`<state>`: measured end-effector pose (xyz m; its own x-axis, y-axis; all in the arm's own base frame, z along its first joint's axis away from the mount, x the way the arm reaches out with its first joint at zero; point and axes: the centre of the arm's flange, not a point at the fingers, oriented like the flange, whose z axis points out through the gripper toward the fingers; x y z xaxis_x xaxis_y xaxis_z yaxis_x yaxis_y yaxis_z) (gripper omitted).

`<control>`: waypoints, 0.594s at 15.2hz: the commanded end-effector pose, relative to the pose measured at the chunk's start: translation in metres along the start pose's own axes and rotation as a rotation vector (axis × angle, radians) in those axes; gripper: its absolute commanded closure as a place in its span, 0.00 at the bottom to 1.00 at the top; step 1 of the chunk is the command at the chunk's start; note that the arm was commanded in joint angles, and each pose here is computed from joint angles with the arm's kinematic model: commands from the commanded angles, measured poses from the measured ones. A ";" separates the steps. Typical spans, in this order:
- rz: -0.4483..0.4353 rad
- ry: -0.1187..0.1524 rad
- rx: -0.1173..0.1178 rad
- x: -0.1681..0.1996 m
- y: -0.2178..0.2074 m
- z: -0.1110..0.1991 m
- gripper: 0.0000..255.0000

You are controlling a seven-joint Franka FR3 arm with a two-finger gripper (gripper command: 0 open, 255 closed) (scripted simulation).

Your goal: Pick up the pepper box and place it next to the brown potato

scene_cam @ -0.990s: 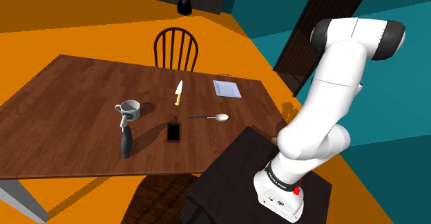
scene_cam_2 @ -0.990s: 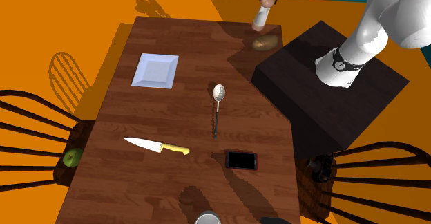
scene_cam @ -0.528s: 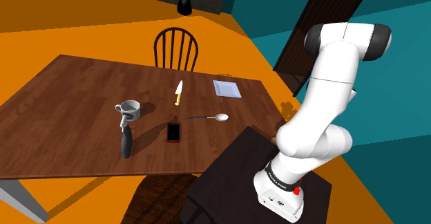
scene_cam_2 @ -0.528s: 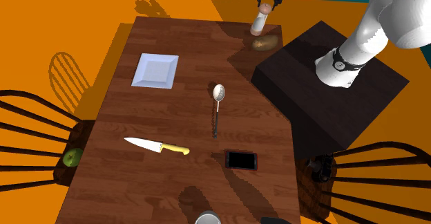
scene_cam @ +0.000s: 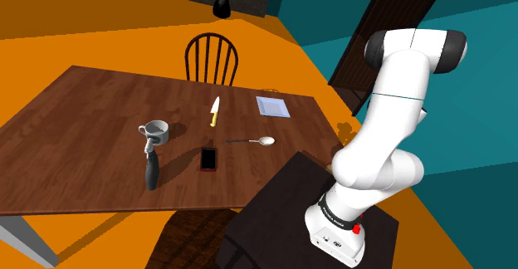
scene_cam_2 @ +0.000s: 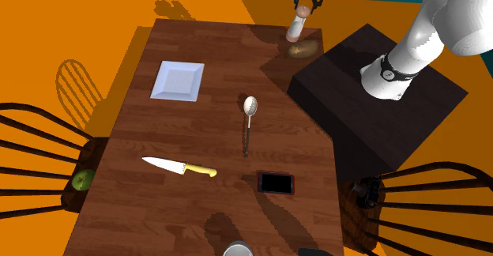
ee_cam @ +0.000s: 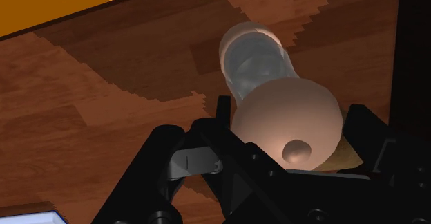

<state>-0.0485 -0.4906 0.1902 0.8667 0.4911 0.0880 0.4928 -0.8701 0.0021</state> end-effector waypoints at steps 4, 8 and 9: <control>0.000 0.000 0.000 0.000 0.000 0.000 0.00; 0.000 0.000 0.000 0.000 0.000 -0.013 0.00; 0.000 0.000 0.000 0.000 0.000 -0.026 0.00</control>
<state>-0.0500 -0.4912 0.2071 0.8670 0.4904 0.0883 0.4921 -0.8705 0.0035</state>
